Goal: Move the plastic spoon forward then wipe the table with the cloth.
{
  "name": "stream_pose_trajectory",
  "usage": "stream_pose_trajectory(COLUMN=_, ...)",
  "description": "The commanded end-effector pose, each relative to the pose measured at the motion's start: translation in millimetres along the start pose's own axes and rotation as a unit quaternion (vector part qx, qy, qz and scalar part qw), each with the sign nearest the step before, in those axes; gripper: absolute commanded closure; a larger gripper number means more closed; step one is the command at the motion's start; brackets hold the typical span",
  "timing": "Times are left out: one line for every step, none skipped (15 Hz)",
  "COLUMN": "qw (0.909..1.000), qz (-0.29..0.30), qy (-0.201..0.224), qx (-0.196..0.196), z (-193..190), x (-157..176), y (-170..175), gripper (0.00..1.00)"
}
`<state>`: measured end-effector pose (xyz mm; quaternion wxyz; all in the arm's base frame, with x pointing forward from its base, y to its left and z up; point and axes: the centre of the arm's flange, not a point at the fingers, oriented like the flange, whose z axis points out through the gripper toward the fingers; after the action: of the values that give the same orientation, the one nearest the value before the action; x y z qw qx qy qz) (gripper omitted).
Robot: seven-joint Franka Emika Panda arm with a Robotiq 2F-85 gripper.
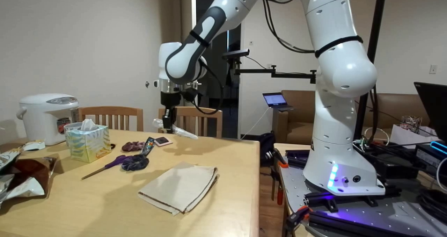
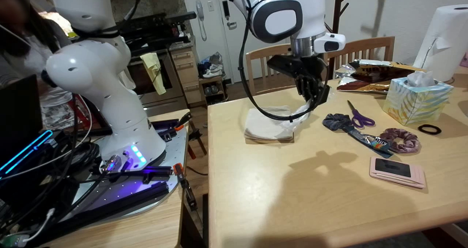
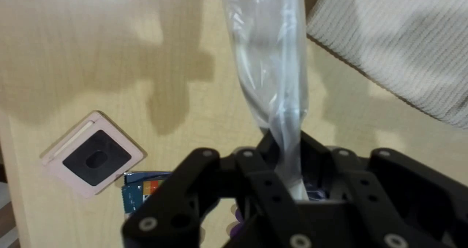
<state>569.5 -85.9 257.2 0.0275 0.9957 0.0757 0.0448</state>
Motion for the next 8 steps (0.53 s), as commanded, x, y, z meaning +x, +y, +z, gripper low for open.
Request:
stream_pose_trajectory(qw=0.9988, qz=-0.038, qy=-0.005, qx=0.031, z=2, x=-4, y=4, gripper=0.97)
stream_pose_trajectory(qw=0.9984, qz=-0.045, qy=-0.012, qx=0.033, z=3, x=-5, y=5, gripper=0.97)
stream_pose_trajectory(qw=0.9981, qz=-0.053, qy=-0.021, qx=0.025, z=3, x=-6, y=6, gripper=0.97)
stream_pose_trajectory(qw=0.9972, qz=-0.064, qy=-0.035, qx=0.015, z=3, x=-8, y=8, gripper=0.97)
stream_pose_trajectory(qw=0.9965, qz=-0.071, qy=-0.044, qx=0.007, z=4, x=-10, y=10, gripper=0.97)
stream_pose_trajectory(qw=0.9956, qz=-0.075, qy=-0.055, qx=-0.009, z=4, x=-11, y=14, gripper=0.97)
stream_pose_trajectory(qw=0.994, qz=-0.086, qy=-0.064, qx=-0.021, z=4, x=-13, y=17, gripper=0.97)
stream_pose_trajectory(qw=0.9921, qz=-0.098, qy=-0.07, qx=-0.035, z=4, x=-14, y=21, gripper=0.97)
